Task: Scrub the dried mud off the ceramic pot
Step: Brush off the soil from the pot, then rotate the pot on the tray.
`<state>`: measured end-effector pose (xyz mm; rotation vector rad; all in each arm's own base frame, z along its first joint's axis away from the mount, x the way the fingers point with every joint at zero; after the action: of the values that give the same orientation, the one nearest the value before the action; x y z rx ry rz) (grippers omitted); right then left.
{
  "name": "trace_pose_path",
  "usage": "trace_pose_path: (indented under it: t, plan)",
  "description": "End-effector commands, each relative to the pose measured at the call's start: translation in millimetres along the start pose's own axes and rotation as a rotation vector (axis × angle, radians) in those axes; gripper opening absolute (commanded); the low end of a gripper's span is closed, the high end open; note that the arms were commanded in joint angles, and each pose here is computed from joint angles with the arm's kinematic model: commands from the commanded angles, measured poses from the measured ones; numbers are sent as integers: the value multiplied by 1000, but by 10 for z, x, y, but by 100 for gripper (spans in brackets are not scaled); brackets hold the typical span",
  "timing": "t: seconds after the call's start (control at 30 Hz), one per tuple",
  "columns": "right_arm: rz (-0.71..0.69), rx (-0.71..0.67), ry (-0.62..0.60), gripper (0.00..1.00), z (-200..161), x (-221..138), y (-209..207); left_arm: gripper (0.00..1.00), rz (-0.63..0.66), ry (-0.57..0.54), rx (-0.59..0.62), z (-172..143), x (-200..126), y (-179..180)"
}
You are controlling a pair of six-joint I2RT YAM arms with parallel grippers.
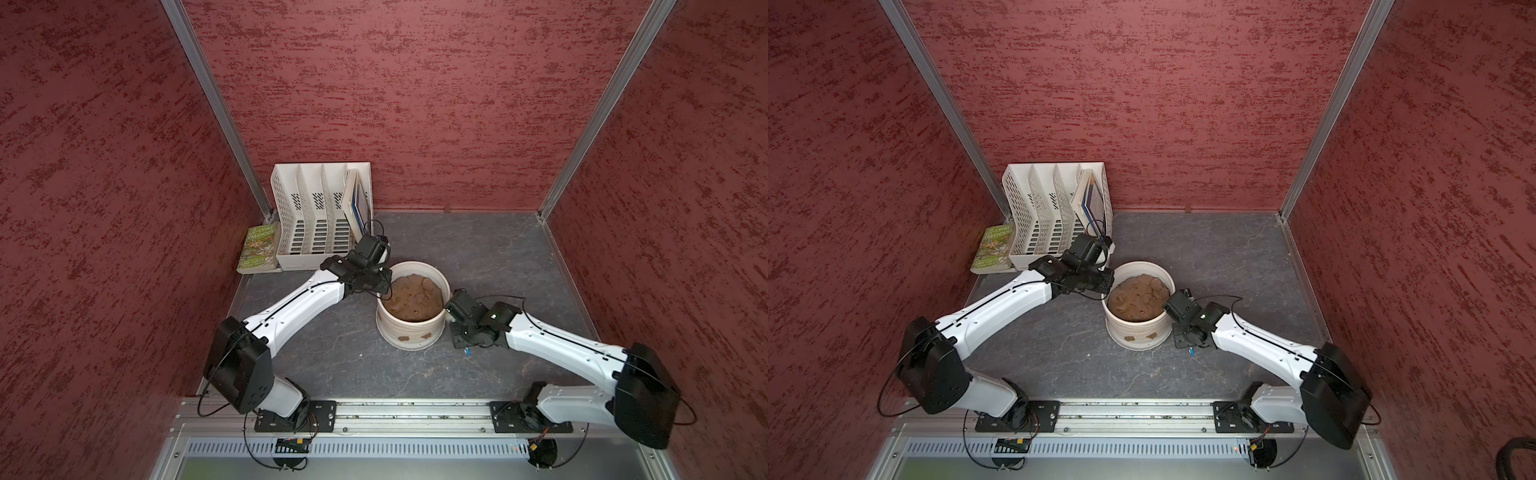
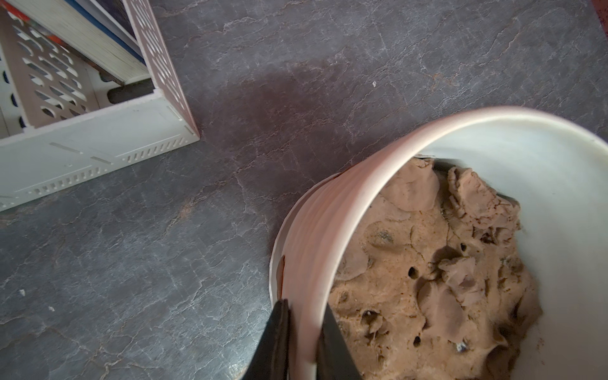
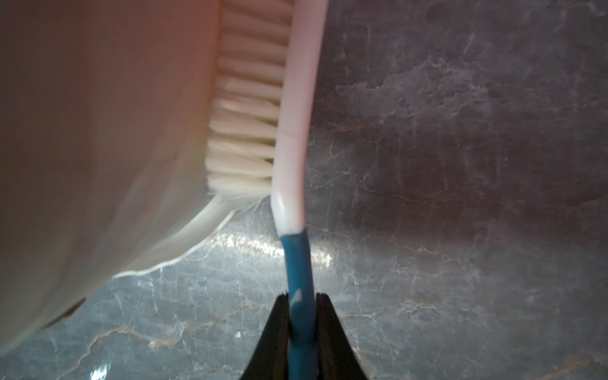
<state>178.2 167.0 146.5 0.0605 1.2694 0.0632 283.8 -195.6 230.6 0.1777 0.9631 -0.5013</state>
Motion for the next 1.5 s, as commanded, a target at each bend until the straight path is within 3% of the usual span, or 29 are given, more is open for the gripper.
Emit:
trace_pose_path:
  t: [0.0,0.3,0.5,0.67,0.73,0.77,0.83,0.9,1.0,1.23,1.47]
  plan:
    - [1,18,-56,0,252,5,115,0,-66,-27,12,99,48,-114]
    - [-102,211,16,0,405,233,-327,0,-47,-8,-10,54,24,-89]
    - [-138,238,14,0,353,145,-420,0,57,43,-145,-138,18,11]
    - [-85,194,-96,0,284,-184,-298,0,98,31,-318,-362,-31,67]
    - [-67,189,-147,0,228,-284,-215,0,53,-21,-370,-355,-66,36]
    - [-74,191,-172,0,194,-312,-194,8,28,-52,-374,-323,-85,22]
    - [-73,200,-195,0,134,-318,-186,30,-26,-103,-353,-222,-122,-15]
    - [-47,219,-196,0,77,-286,-206,43,-48,-135,-318,-92,-145,-29]
    - [-14,244,-209,0,9,-303,-263,53,-70,-156,-281,105,-121,6]
    - [147,288,-234,0,-81,-527,-311,60,-138,-143,-185,431,59,33]
    - [150,296,-208,0,-95,-536,-299,58,-169,-84,-56,572,201,-83]
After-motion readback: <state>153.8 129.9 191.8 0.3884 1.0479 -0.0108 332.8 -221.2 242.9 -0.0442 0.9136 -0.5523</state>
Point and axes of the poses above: each gripper's point midway between its finger pads, its own x axis out along the fingers, its own y axis along the line the jaws close on, z = x × y, the point moved 8 cm from there along -x, back along the fingers, and after that the axes turned 10 degrees about x, right-handed, at the moved point
